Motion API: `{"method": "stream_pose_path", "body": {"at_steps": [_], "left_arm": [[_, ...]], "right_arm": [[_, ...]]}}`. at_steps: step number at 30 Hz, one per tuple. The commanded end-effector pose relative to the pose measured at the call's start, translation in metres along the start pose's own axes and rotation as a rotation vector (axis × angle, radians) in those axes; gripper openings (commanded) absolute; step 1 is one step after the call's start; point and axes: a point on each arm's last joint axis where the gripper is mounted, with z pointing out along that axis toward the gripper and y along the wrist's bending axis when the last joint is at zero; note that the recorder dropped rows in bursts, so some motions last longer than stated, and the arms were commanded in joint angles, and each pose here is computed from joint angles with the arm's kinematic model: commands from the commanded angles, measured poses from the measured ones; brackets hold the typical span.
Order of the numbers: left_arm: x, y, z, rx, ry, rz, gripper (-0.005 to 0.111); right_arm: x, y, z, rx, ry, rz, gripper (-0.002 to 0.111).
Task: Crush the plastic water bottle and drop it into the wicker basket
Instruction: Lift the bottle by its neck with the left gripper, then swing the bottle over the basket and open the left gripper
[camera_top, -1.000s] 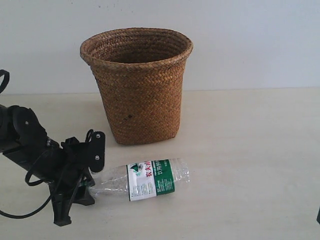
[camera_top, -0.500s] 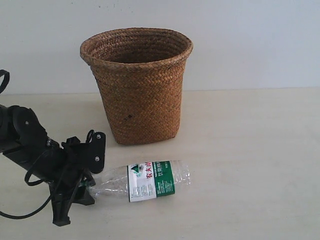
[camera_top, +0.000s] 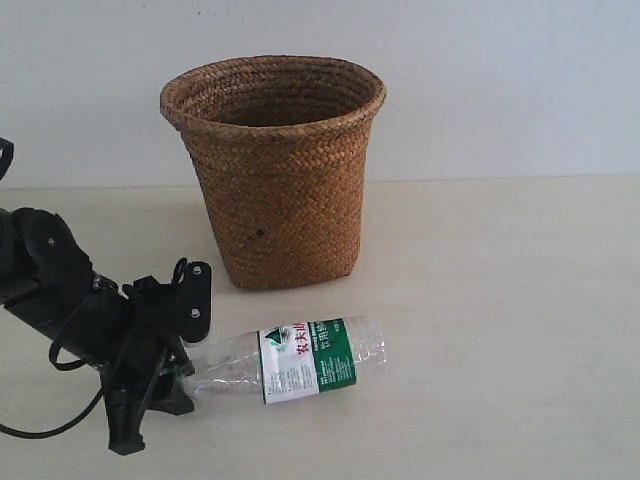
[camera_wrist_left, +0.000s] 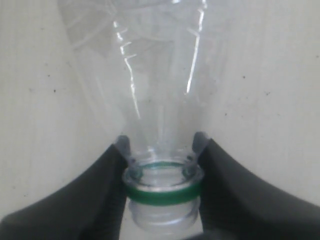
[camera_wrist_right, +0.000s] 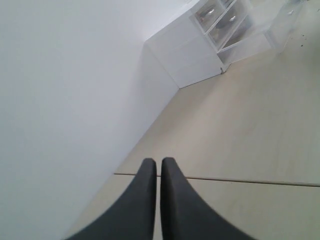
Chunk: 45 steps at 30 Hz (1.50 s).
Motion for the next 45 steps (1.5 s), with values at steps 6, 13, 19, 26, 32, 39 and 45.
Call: {"method": "stream_pose_path", "body": {"at_steps": [6, 13, 19, 26, 32, 39, 45], "left_arm": [[-0.038, -0.011, -0.105, -0.153, -0.18, 0.107, 0.004], [-0.044, -0.027, -0.152, -0.226, -0.251, 0.142, 0.004], [-0.049, -0.031, -0.159, -0.206, -0.33, 0.023, 0.004], [-0.042, -0.058, -0.122, 0.333, -0.218, -0.123, 0.004], [-0.045, -0.038, -0.12, 0.192, -0.197, -0.16, 0.004], [-0.087, 0.044, -0.233, -0.587, -0.516, -0.226, 0.042], [-0.094, 0.071, -0.271, -0.644, -0.544, -0.486, 0.107]], "right_arm": [[-0.001, -0.001, 0.0, 0.004, -0.014, -0.005, 0.0], [-0.001, -0.001, 0.0, 0.004, -0.014, -0.005, 0.0], [-0.001, -0.001, 0.0, 0.004, -0.014, -0.005, 0.0], [-0.001, -0.001, 0.0, 0.004, -0.014, -0.005, 0.0], [-0.001, -0.001, 0.0, 0.004, -0.014, -0.005, 0.0], [-0.001, -0.001, 0.0, 0.004, -0.014, -0.005, 0.0], [0.0, -0.001, 0.0, 0.003, -0.013, -0.005, 0.0]]}}
